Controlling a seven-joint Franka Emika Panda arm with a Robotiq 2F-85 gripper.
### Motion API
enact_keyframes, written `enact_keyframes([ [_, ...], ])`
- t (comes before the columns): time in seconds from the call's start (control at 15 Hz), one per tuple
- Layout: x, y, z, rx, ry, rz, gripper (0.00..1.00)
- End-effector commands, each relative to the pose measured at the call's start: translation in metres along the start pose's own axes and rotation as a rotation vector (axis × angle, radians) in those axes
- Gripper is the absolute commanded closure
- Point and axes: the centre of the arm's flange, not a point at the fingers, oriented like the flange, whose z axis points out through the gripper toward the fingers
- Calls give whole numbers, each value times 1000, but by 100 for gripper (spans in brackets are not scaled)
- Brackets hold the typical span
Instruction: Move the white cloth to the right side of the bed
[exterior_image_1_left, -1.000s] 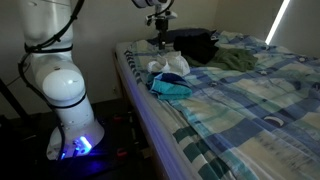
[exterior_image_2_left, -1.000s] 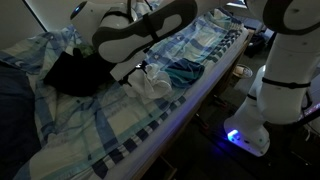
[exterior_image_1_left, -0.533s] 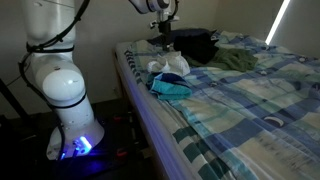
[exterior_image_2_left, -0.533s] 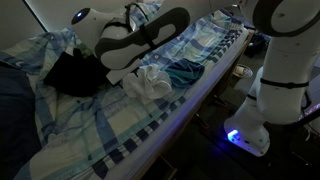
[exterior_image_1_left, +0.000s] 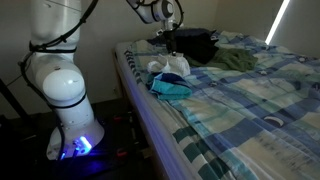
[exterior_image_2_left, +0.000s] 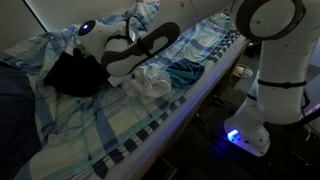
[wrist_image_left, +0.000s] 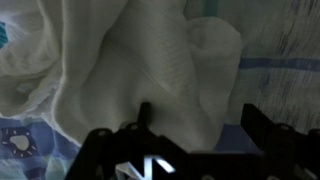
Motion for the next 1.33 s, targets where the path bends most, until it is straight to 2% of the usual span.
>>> enact_keyframes([
  [0.0, 5, 3, -4, -14, 42, 20, 37],
  [0.33, 3, 8, -8, -21, 50, 24, 77],
  [0.53, -3, 16, -17, -11, 58, 30, 98],
  [0.73, -16, 34, -36, 15, 68, 54, 100],
  [1.0, -40, 76, -56, 28, 59, 74, 99],
  [1.27, -59, 122, -55, 16, 20, 128, 99],
])
